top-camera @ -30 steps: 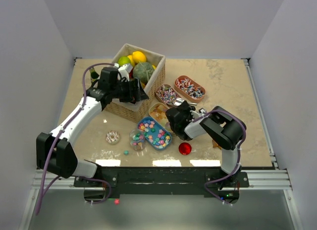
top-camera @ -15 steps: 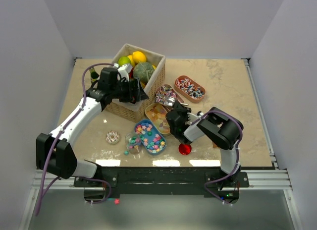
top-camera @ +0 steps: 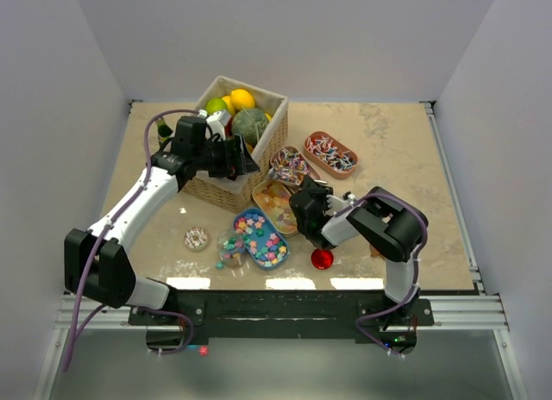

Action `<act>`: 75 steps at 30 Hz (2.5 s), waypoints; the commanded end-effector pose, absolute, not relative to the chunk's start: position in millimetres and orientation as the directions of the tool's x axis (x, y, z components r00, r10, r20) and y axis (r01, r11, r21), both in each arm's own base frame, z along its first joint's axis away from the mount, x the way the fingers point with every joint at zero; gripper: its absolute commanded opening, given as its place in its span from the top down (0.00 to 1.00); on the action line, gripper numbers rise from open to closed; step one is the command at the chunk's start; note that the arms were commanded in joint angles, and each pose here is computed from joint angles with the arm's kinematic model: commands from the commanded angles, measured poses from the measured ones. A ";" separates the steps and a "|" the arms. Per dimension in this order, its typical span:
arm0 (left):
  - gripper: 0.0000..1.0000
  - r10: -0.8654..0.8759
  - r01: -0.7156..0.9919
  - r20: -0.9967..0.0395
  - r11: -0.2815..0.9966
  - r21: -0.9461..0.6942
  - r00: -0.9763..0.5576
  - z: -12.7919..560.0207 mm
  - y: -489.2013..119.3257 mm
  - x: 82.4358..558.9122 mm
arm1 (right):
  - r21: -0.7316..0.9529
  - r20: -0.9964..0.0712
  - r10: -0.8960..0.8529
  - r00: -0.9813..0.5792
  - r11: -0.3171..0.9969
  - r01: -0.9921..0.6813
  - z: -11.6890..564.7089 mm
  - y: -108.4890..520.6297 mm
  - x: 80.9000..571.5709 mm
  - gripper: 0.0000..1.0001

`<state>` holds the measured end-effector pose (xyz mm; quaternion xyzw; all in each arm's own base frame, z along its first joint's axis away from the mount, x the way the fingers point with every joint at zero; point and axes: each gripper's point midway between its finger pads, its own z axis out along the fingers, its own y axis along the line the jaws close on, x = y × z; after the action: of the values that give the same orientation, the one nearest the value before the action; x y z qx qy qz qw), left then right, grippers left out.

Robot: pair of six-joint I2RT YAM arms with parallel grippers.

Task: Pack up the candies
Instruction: Scoop the fake candies from the storage box, then place the fake candies in the packing bottle.

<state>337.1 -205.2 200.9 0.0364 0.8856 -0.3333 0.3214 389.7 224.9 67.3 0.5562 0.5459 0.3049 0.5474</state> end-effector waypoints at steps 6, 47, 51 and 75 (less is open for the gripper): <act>0.07 -0.168 0.208 -0.543 0.800 -0.562 -0.823 187.5 -199.5 338.5 | 0.837 -0.470 0.874 0.123 0.396 0.378 53.2 198.7 369.5 1.00; 0.06 -0.200 0.195 -0.625 0.841 -0.505 -0.755 237.6 -177.0 326.7 | 0.892 -0.444 0.859 -0.255 0.451 -0.034 258.8 200.8 306.2 1.00; 0.06 -0.201 0.181 -0.628 0.853 -0.490 -0.752 236.4 -172.0 324.1 | 0.899 -0.426 0.845 -0.324 0.436 -0.042 244.0 214.0 294.5 1.00; 0.05 -0.201 0.110 -0.595 0.889 -0.444 -0.778 203.8 -148.8 297.9 | 0.869 -0.495 0.659 -0.567 0.398 -0.296 257.0 319.8 263.0 1.00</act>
<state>302.6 -161.2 210.3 -0.0203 0.9068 -0.2554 0.3348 262.2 300.3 197.1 0.1626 0.7560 0.4759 0.4190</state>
